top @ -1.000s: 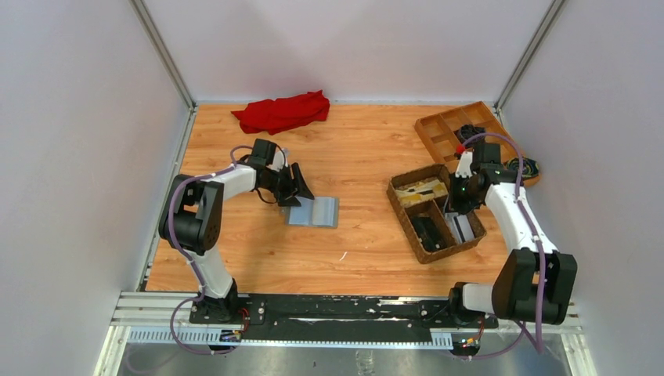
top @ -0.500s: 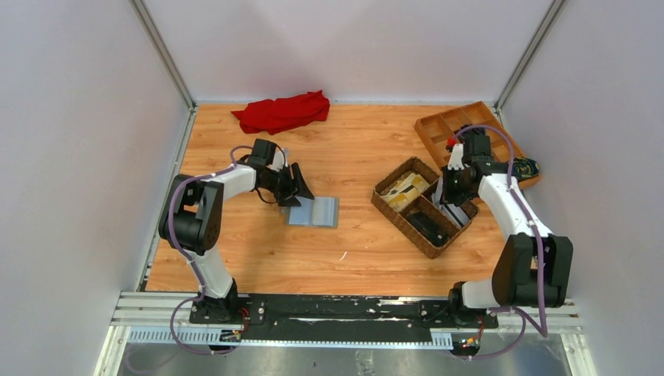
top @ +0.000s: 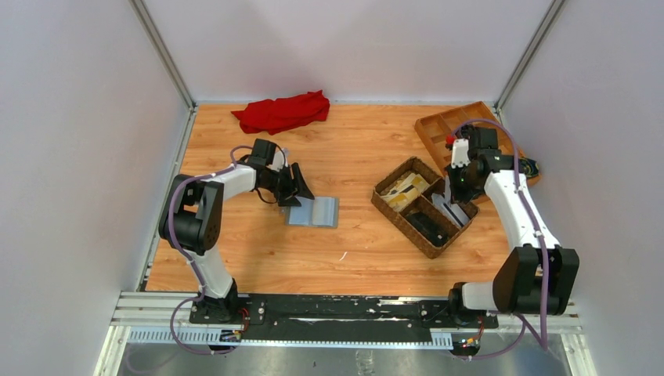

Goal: Take the credit cards out of the card holder
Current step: Move the storage box to the center of the board, then place the credit card in the storage box.

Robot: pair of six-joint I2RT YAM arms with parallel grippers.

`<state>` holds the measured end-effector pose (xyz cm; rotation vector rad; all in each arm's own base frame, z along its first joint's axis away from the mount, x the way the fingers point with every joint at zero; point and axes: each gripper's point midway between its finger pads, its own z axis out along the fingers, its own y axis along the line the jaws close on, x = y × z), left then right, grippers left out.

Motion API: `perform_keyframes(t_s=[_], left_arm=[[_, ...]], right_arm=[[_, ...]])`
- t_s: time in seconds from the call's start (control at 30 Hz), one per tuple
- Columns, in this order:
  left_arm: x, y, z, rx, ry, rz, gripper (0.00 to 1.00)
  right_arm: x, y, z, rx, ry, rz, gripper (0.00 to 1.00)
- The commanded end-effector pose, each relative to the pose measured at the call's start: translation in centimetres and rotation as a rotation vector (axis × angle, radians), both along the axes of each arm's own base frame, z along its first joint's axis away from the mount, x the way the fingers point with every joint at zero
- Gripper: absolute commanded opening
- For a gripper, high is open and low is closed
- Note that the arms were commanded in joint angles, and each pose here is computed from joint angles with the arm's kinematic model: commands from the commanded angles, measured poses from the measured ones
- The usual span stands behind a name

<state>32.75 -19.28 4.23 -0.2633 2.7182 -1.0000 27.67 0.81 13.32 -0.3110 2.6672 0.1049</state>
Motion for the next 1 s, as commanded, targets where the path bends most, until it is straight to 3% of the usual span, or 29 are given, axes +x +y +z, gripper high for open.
perform_keyframes(t_s=[0.0,0.33,0.6,0.7,0.73,0.8,0.83,0.97], left_arm=[[-0.2,0.0,-0.3,-0.019,0.02,-0.006,0.61],[-0.5,0.0,-0.4,-0.023,0.026,-0.008,0.61],[-0.6,-0.1,-0.6,-0.027,0.034,-0.012,0.61],[-0.7,-0.1,-0.6,-0.028,0.034,-0.014,0.61],[-0.7,-0.1,-0.6,-0.028,0.034,-0.012,0.61],[-0.8,-0.1,-0.8,-0.03,0.037,-0.012,0.61],[-0.8,-0.1,-0.7,-0.031,0.036,-0.01,0.61],[-0.8,-0.1,-0.7,-0.035,0.034,-0.011,0.61]], right_arm=[[-1.9,-1.8,-0.2,-0.125,0.106,0.036,0.0],[-3.3,0.0,-2.2,-0.196,0.288,0.222,0.0],[-2.7,-0.7,-3.9,-0.251,0.367,0.22,0.02],[-1.8,-2.4,-4.1,-0.35,0.368,0.158,0.17],[-1.6,-2.5,-4.2,-0.359,0.367,0.15,0.48],[-1.4,-2.6,-4.3,-0.367,0.365,0.144,0.94],[-1.3,-2.8,-4.2,-0.376,0.36,0.132,0.99],[-0.7,-3.5,-3.5,-0.416,0.314,0.073,1.0]])
